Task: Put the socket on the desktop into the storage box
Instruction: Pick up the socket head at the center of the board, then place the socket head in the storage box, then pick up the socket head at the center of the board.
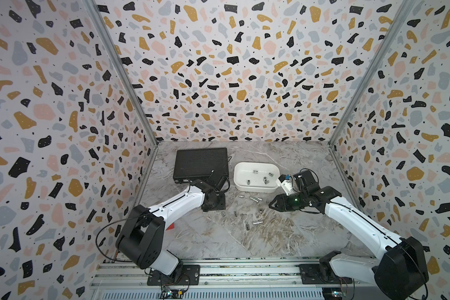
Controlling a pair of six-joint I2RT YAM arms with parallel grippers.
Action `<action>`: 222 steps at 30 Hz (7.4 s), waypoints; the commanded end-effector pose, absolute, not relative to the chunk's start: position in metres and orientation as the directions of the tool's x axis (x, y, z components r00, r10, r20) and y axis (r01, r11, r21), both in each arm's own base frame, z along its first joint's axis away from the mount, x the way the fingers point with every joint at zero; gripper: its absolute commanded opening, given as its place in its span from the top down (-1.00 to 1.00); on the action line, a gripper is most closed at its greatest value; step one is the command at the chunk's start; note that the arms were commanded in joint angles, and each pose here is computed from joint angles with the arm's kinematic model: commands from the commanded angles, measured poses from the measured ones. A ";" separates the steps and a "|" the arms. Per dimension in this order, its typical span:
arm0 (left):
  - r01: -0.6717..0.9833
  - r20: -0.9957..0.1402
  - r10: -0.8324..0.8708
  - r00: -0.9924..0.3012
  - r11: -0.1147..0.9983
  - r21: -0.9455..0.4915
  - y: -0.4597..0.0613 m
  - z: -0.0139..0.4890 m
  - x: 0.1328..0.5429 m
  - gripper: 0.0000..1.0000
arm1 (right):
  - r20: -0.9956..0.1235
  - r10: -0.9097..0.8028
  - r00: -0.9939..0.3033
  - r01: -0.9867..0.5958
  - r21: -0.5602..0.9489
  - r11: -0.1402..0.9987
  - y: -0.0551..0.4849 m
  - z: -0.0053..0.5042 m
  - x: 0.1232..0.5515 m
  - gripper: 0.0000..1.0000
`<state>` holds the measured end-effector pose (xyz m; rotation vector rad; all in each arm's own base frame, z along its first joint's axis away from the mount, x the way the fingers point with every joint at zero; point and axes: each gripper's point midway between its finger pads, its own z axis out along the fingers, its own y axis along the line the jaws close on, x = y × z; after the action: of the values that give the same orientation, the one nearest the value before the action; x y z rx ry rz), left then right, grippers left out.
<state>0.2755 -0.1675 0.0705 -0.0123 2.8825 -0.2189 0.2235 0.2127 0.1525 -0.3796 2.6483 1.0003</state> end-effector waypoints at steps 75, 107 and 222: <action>-0.006 -0.253 -0.042 -0.967 0.990 -0.143 -0.168 0.068 0.303 0.91 | -0.382 -0.086 -0.920 -0.320 0.605 0.729 0.213 0.161 0.231 0.09; 0.139 -0.350 0.023 -0.936 0.941 -0.309 -0.278 0.126 0.395 0.96 | -0.385 0.050 -0.922 -0.181 0.539 0.823 0.175 0.171 0.267 0.09; 0.255 -0.464 -0.018 -0.886 0.816 -0.518 -0.220 0.137 0.255 -0.20 | -0.310 -0.019 -0.951 -0.116 0.299 0.947 0.173 0.116 0.296 -0.10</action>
<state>0.2514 -0.2235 0.1349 0.2029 2.5708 -0.8213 0.2881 0.1719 0.1073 -0.1010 2.8160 0.4995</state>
